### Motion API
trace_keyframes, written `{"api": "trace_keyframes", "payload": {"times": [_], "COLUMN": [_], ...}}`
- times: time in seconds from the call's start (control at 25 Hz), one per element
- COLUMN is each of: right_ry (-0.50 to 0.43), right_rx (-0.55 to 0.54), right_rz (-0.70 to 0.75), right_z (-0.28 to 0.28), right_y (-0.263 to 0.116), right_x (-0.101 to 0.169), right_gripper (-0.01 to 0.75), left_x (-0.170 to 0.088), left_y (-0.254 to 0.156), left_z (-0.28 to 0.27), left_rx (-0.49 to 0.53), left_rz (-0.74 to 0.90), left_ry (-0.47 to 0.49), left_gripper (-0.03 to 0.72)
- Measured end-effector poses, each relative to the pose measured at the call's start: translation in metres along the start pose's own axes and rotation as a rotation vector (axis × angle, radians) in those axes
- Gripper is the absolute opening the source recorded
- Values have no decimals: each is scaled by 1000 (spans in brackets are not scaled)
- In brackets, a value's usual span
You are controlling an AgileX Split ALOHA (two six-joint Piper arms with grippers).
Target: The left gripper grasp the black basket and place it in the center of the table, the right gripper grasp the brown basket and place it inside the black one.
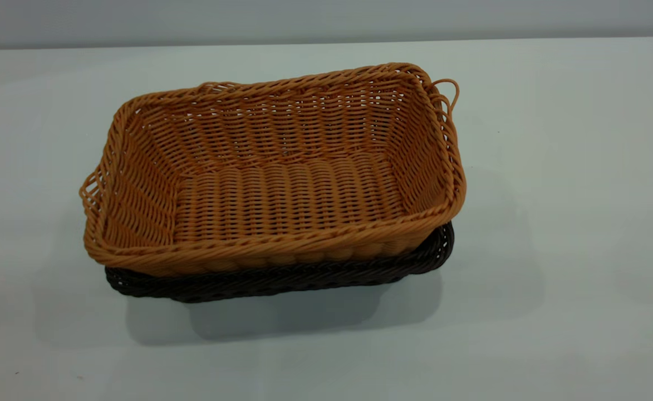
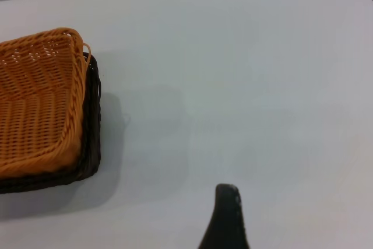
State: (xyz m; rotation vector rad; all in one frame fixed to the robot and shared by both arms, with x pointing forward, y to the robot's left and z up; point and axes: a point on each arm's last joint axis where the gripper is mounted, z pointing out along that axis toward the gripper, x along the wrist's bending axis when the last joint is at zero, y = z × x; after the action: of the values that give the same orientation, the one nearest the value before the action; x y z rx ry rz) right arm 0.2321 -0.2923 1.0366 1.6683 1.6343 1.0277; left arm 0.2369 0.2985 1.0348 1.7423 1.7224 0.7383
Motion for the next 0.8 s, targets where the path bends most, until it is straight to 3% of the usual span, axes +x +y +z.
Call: {"api": "trace_keyframes", "payload": {"times": [0.16, 0.8], "right_ry": [3, 3], "right_rx": [0, 0], "right_rz": [1, 1], "right_z": [0, 0], "right_y": [0, 0], "right_x": [0, 0], "right_gripper": [540, 540], "left_x": [0, 0], "left_y": [-10, -10], "left_z": [-9, -9], "left_rx": [-86, -89], "left_rz": [3, 2], "left_ry": [1, 1], "left_gripper": [453, 453]}}
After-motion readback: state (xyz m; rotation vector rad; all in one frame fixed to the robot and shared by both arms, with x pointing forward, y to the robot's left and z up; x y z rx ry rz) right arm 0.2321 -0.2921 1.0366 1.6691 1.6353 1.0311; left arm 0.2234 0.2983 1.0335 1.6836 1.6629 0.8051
